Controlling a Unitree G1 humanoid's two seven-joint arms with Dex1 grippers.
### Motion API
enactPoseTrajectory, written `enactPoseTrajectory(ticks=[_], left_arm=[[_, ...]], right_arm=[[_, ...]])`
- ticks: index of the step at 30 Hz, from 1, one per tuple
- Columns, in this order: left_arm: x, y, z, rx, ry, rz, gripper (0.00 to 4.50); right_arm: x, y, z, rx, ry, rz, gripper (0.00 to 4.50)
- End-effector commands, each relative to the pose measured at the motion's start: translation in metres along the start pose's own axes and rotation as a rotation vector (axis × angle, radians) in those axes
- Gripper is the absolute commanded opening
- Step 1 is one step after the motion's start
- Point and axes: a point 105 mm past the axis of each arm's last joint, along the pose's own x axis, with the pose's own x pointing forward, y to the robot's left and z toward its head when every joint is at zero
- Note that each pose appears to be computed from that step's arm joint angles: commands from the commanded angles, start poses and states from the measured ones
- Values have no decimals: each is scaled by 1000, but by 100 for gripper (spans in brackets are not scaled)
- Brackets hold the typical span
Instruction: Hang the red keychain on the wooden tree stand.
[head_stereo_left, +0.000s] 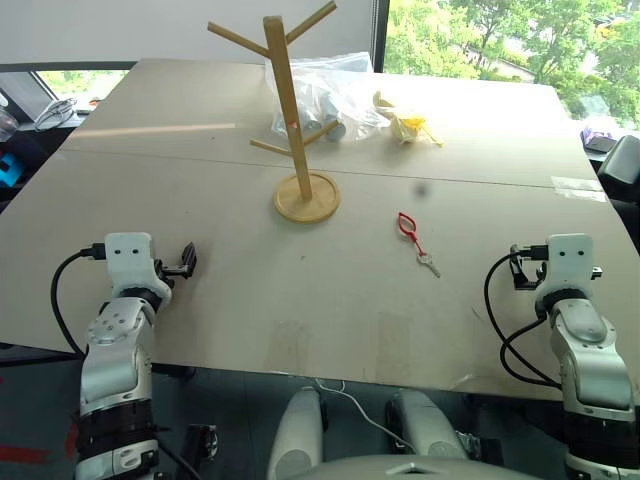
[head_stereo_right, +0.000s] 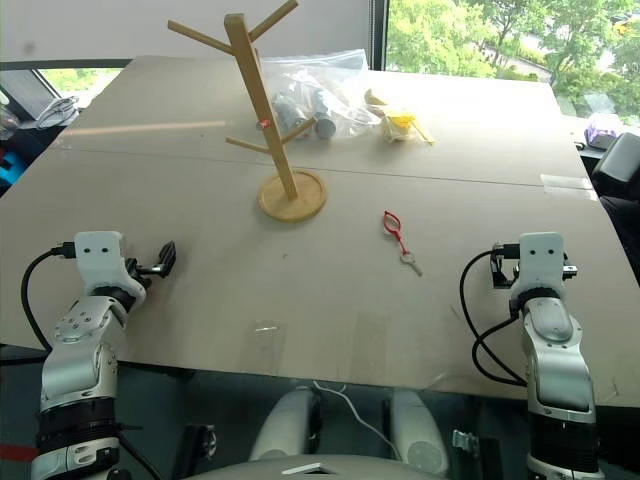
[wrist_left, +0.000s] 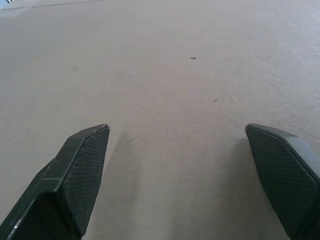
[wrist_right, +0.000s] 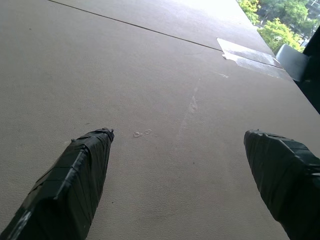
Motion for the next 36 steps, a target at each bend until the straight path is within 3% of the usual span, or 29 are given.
enactPoseTrajectory(ticks=[1, 4, 8, 15, 22, 36], left_arm=[[1, -4, 21, 56, -41, -114, 447], [-8, -38, 56, 97, -73, -453, 447], [-36, -86, 82, 171, -70, -815, 447], [-79, -148, 101, 289, -73, -1247, 447], [-82, -166, 114, 338, -122, -1349, 447], [-81, -167, 119, 348, -140, -1346, 447]], right_arm=[[-2, 10, 24, -10, -63, 137, 450], [-9, 35, 47, -18, -54, 449, 450], [-21, 55, 66, -11, -14, 691, 450], [-24, 94, 79, 29, 40, 851, 450], [-15, 125, 78, 30, 60, 852, 450], [11, 145, 53, -19, 95, 752, 450]])
